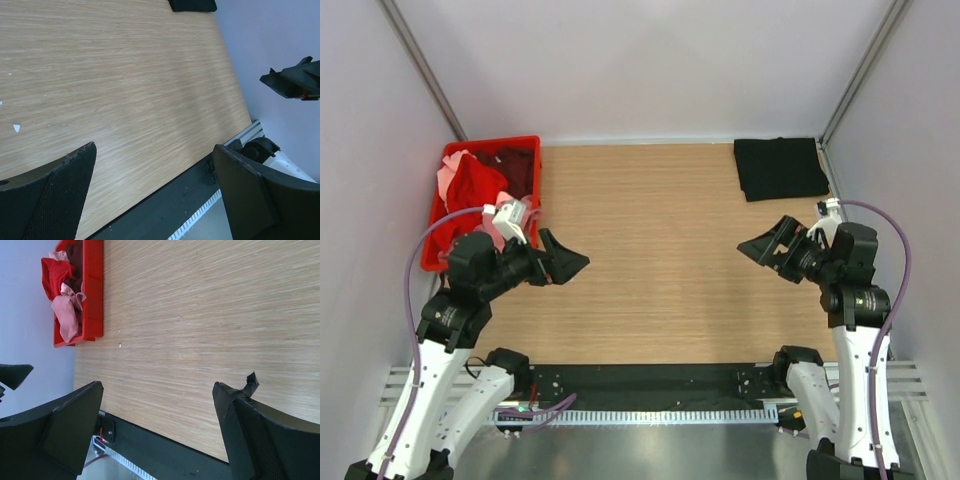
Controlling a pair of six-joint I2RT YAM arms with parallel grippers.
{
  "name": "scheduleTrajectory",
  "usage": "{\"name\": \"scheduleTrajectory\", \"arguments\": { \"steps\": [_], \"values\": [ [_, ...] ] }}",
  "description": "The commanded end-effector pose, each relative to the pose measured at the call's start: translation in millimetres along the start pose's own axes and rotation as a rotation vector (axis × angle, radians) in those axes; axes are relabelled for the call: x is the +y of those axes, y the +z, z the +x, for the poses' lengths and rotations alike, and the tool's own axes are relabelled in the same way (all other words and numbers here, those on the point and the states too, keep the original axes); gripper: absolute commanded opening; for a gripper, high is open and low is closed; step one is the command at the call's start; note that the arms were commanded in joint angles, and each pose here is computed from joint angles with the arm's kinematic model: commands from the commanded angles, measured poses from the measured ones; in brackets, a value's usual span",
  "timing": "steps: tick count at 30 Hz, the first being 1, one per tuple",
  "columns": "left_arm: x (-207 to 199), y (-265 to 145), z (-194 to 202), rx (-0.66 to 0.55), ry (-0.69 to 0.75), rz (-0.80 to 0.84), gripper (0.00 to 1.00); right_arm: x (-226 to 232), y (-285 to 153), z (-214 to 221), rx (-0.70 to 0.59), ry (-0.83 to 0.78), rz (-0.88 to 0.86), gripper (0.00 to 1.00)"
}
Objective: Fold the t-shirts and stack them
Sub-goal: Neatly place the folded tshirt to the corner
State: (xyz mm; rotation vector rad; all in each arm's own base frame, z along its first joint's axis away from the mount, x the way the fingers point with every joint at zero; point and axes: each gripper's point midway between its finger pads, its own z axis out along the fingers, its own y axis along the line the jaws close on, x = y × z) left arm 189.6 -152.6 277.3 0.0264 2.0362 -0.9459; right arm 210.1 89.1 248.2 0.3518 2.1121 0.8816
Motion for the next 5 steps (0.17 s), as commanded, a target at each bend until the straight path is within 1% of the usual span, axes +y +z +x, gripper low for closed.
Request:
{"name": "scheduleTrajectory", "arguments": {
  "steps": [1,5],
  "values": [
    [-7.9,-3.0,-4.9,-0.018,0.009,0.028,1.00,12.3,-3.1,-6.0,-0.024,-0.023,-0.045,1.00],
    [-8.6,-4.2,-5.4,-0.019,0.014,0.029,1.00,11.4,-2.7,-8.4,-0.031,-0.023,-0.036,1.00]
  ]
}}
